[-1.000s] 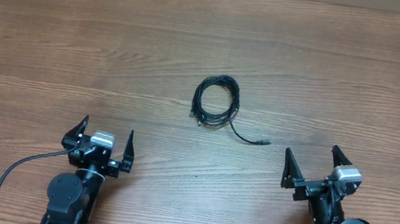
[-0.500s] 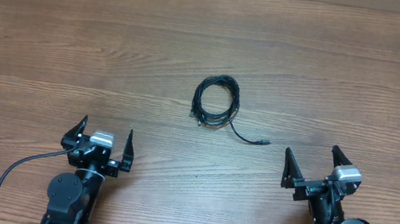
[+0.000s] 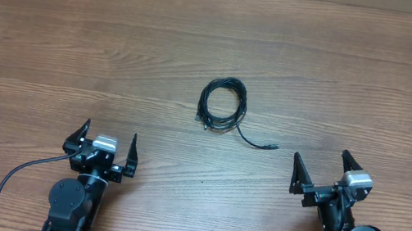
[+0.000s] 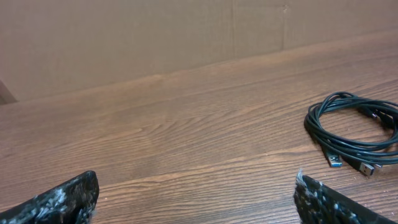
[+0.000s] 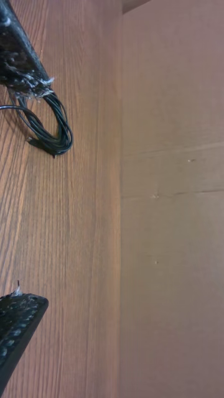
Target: Untangle cables
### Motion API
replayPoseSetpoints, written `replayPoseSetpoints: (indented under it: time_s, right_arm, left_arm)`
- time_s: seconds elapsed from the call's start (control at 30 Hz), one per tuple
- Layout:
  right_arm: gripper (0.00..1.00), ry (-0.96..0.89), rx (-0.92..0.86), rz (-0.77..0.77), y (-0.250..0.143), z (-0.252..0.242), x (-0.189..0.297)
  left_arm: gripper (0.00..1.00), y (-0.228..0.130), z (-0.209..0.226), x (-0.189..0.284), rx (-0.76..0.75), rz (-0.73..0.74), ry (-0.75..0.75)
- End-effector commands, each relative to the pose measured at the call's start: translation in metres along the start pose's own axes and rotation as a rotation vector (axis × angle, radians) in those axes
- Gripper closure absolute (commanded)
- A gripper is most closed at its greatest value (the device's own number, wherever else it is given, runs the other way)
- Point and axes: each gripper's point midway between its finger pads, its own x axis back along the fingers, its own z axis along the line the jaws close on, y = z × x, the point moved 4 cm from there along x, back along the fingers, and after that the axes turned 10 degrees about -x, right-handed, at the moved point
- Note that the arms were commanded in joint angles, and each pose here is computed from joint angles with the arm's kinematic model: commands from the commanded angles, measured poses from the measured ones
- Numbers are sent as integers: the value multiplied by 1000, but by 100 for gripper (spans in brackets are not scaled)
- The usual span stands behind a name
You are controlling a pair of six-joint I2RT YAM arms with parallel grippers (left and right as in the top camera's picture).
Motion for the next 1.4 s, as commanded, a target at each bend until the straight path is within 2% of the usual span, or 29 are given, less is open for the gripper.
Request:
replayPoseSetpoints:
  time_s: [0.0, 1.37]
  right_arm:
    - [0, -7, 1, -5, -2, -2, 0]
    - [0, -7, 1, -5, -2, -2, 0]
  left_arm:
    - [0, -2, 3, 0, -6, 13, 18]
    - [0, -2, 2, 0, 1, 11, 11]
